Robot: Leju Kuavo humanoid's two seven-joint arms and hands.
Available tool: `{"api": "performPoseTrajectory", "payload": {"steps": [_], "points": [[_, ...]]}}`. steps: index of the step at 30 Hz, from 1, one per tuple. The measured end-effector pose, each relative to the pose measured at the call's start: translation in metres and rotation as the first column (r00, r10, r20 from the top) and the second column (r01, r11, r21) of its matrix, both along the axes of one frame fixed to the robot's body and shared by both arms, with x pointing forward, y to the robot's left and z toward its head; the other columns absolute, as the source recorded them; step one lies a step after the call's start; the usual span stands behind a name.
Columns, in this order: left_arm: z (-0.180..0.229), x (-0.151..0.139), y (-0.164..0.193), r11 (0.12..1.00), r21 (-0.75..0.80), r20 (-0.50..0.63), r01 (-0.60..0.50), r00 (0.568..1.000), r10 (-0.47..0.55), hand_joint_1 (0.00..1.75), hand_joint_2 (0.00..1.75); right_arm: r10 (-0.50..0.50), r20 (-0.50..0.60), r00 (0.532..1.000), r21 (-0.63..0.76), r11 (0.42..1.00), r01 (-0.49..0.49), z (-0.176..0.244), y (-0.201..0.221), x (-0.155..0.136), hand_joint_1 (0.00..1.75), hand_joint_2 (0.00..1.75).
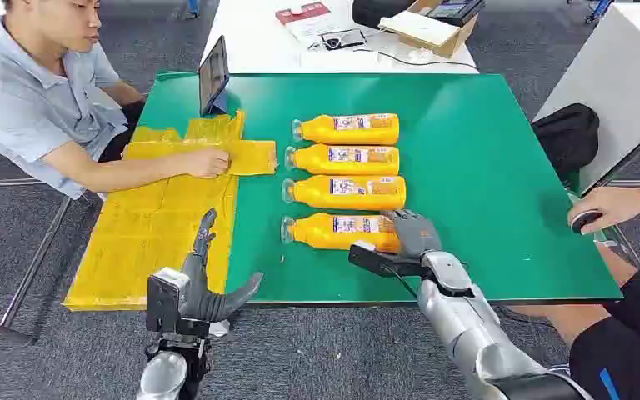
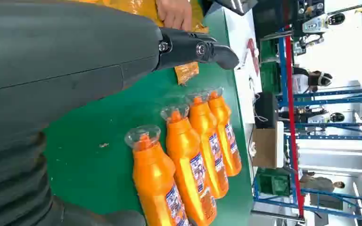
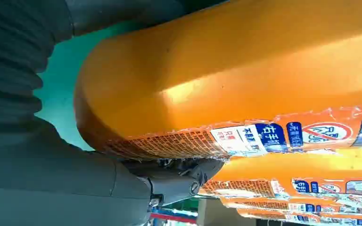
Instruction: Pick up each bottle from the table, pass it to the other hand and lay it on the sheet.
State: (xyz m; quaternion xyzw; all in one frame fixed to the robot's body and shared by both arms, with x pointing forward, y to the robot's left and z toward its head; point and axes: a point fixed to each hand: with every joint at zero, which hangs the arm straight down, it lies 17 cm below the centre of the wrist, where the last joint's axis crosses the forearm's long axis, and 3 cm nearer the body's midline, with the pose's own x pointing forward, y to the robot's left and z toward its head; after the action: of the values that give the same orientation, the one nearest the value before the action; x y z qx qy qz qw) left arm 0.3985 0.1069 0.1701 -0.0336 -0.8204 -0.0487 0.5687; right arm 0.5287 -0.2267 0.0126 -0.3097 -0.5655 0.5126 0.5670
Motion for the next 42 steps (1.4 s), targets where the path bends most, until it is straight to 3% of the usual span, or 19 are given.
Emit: {"api": "performPoseTrajectory", "payload": {"steps": [8,12,17,21,29,33,37,42], "points": [[-0.003,0.004,0.004,1.0,-0.002,-0.009,-0.01,1.0,0.01,0.0,1.75,0.024,-0.025,0.999,0.024,0.999,-0.023,-0.004,0.006,-0.002,1.75,1.75],[-0.002,0.005,0.012,0.998,-0.049,-0.013,-0.034,0.999,0.033,0.0,1.75,0.037,0.008,0.999,0.149,0.988,-0.038,0.003,0.018,-0.006,1.75,1.75],[-0.015,0.011,0.054,0.938,-0.306,-0.135,-0.161,0.983,0.125,0.0,1.75,-0.033,0.037,0.999,0.5,0.866,0.009,0.03,0.057,-0.022,1.75,1.75],[-0.023,0.008,0.071,0.885,-0.419,-0.161,-0.203,0.976,0.147,0.0,1.75,-0.092,0.089,0.992,0.643,0.766,0.013,0.06,0.066,-0.027,1.75,1.75],[-0.003,-0.008,0.093,0.861,-0.447,-0.059,-0.242,0.969,0.242,0.0,1.75,-0.221,0.185,0.958,0.762,0.648,0.002,0.095,0.044,-0.035,1.75,1.75],[0.008,-0.015,0.08,0.874,-0.446,-0.019,-0.192,0.979,0.205,0.0,1.75,-0.265,0.204,0.942,0.803,0.595,-0.006,0.108,0.034,-0.039,1.75,1.75],[0.02,-0.02,0.056,0.904,-0.415,0.035,-0.104,0.991,0.13,0.0,1.75,-0.185,0.208,0.96,0.805,0.591,-0.061,0.112,0.057,-0.046,1.75,1.75],[0.031,-0.023,0.026,0.912,-0.411,0.07,0.011,0.997,0.019,0.0,1.75,-0.001,0.213,0.977,0.804,0.569,-0.175,0.114,0.124,-0.07,1.75,1.75]]}}
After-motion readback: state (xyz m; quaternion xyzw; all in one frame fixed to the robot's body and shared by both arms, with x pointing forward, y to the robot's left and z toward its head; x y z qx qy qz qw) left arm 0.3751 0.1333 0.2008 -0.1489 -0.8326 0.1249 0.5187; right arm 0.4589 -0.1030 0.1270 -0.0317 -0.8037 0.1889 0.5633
